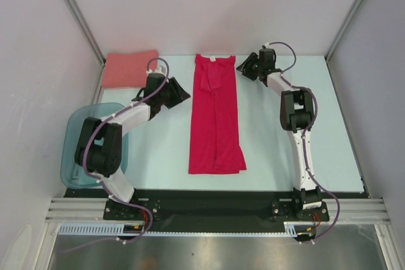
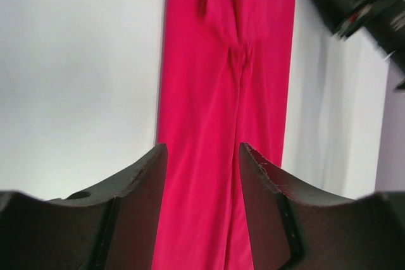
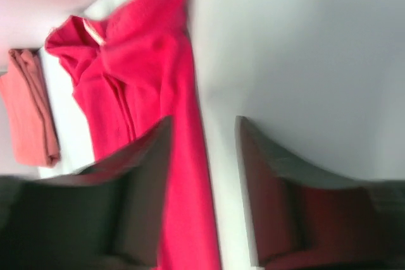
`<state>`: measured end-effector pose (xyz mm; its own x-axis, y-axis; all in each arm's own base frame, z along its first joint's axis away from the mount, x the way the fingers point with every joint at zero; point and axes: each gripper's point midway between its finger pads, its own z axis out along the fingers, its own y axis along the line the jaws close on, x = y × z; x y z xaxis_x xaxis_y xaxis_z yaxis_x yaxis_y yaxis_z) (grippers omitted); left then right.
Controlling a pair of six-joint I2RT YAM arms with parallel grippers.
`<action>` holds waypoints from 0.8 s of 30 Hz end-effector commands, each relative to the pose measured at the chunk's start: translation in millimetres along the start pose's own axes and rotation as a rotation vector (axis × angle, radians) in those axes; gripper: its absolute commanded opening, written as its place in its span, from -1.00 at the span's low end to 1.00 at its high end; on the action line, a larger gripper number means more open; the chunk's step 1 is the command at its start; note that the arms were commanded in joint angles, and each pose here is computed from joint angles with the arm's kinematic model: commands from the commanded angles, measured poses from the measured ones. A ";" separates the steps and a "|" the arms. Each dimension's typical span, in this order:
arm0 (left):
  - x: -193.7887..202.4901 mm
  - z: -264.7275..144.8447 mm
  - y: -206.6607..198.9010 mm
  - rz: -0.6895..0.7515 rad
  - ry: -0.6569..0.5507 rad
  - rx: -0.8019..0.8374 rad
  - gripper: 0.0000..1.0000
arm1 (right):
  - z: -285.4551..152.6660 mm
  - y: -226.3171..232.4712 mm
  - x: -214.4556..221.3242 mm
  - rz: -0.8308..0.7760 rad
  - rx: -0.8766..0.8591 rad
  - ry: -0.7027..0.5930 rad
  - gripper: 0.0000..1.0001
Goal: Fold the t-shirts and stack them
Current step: Fold the tshirt
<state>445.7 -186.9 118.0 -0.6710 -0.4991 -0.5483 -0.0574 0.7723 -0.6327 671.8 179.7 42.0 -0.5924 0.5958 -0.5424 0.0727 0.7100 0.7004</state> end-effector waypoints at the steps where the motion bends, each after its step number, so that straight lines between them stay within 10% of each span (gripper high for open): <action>1: 36.3 -38.9 -7.9 0.093 0.056 0.018 0.10 | -64.5 -21.3 -9.5 -0.075 0.169 0.082 0.15; 6: 112.6 -73.2 5.6 0.136 0.173 -0.015 0.11 | -165.1 -8.8 4.9 -0.120 0.224 0.110 0.43; 14: 200.9 -120.7 37.0 0.138 0.310 -0.052 0.17 | -293.1 -28.3 150.6 -0.120 0.160 0.296 0.44; 24: 243.9 -140.1 68.6 0.130 0.398 -0.105 0.23 | -371.0 -33.5 249.0 -0.127 0.031 0.440 0.40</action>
<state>182.3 -204.2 26.1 -0.9048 -0.2136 -0.3684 0.0095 0.8548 -0.5189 238.3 153.4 52.6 -0.8743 0.3144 -0.3698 0.0487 0.8149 0.5775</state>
